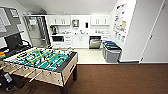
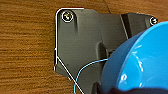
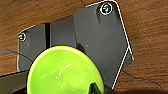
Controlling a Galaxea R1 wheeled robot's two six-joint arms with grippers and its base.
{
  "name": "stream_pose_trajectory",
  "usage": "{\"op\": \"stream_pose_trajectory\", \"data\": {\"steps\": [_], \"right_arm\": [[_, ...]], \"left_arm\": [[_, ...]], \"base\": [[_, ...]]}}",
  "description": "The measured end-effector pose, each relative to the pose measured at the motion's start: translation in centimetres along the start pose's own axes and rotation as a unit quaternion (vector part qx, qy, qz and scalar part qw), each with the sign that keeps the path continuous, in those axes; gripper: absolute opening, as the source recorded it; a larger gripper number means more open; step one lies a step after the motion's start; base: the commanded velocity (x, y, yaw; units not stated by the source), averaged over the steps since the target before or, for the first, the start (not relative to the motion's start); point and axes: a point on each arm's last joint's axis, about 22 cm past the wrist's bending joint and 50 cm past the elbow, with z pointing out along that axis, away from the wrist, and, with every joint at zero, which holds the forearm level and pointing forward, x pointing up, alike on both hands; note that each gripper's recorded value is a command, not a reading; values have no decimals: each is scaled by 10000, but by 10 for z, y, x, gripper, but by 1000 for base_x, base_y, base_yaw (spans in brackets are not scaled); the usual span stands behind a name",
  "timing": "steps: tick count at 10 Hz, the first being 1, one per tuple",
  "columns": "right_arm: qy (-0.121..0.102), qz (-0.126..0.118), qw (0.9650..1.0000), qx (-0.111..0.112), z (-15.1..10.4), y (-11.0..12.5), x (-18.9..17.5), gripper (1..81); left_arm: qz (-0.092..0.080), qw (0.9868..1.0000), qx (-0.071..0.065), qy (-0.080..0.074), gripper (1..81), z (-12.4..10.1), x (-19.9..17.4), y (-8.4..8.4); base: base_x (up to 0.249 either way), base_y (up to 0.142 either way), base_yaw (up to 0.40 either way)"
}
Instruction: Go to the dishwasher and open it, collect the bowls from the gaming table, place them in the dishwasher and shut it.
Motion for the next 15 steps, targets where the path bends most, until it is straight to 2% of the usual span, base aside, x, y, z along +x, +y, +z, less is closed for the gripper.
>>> {"op": "stream_pose_trajectory", "data": {"steps": [4,8,15], "right_arm": [[21,-8,10000,-19,0,3,4,10],[82,-25,10000,-24,0,3,14,10],[46,-15,10000,-16,1,0,8,10]], "left_arm": [[-2,10000,-2,-2,10,0,0,0],[-9,10000,-44,-7,10,2,-2,7],[-9,10000,-27,-16,10,1,-3,4]], "base": [[177,-74,0],[176,0,0],[182,0,0]]}}
